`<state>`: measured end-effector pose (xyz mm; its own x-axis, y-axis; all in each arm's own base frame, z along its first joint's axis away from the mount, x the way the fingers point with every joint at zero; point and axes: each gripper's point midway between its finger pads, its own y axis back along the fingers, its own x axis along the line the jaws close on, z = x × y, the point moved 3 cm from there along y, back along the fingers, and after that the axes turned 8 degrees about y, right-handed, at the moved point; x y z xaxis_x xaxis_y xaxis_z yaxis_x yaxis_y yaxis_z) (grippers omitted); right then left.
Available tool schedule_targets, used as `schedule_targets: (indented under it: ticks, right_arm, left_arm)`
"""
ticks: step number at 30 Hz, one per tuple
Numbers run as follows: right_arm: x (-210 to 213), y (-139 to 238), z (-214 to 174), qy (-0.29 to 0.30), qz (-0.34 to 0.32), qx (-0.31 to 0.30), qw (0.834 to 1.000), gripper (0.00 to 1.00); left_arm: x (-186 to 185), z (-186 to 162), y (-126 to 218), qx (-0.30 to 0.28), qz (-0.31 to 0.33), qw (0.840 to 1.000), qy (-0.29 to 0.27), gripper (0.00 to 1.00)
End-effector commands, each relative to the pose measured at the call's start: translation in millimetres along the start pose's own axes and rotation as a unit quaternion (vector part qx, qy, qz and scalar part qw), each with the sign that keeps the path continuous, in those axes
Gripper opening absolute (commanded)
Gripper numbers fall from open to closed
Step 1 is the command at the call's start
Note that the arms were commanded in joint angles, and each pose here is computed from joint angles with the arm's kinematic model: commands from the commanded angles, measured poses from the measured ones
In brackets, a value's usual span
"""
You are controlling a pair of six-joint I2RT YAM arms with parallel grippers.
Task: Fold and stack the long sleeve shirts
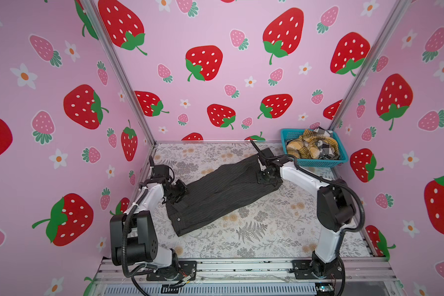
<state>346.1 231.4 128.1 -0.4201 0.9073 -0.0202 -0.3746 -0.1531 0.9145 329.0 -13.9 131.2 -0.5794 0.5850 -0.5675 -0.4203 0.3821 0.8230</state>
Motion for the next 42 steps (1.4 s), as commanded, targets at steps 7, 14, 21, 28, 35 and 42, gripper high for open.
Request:
schedule_targets:
  ticks: [7,14,21,28,35,42]
  right_arm:
    - [6,-31,-35,-0.056,0.053,0.042,0.996,0.53]
    - [-10,-91,-6,-0.063,0.013,0.063,0.996,0.43]
    - [-43,-123,66,-0.045,-0.043,0.056,0.996,0.45]
    - [-31,-32,106,-0.013,-0.045,-0.018,0.999,0.49]
    - [61,-8,27,0.028,0.058,0.001,0.998,0.51]
    - [86,-66,-1,0.008,0.087,0.052,0.995,0.51]
  left_arm:
    - [-13,35,-34,0.036,0.014,0.999,-0.019,0.07]
    - [34,-1,-68,0.101,0.037,0.994,0.022,0.0]
    - [57,-84,-68,0.167,0.029,0.985,0.038,0.0]
    - [-23,-133,-41,0.176,-0.059,0.981,-0.054,0.0]
    - [-78,-81,14,0.026,-0.105,0.984,-0.14,0.37]
    - [-32,-61,-37,0.113,-0.057,0.992,-0.024,0.15]
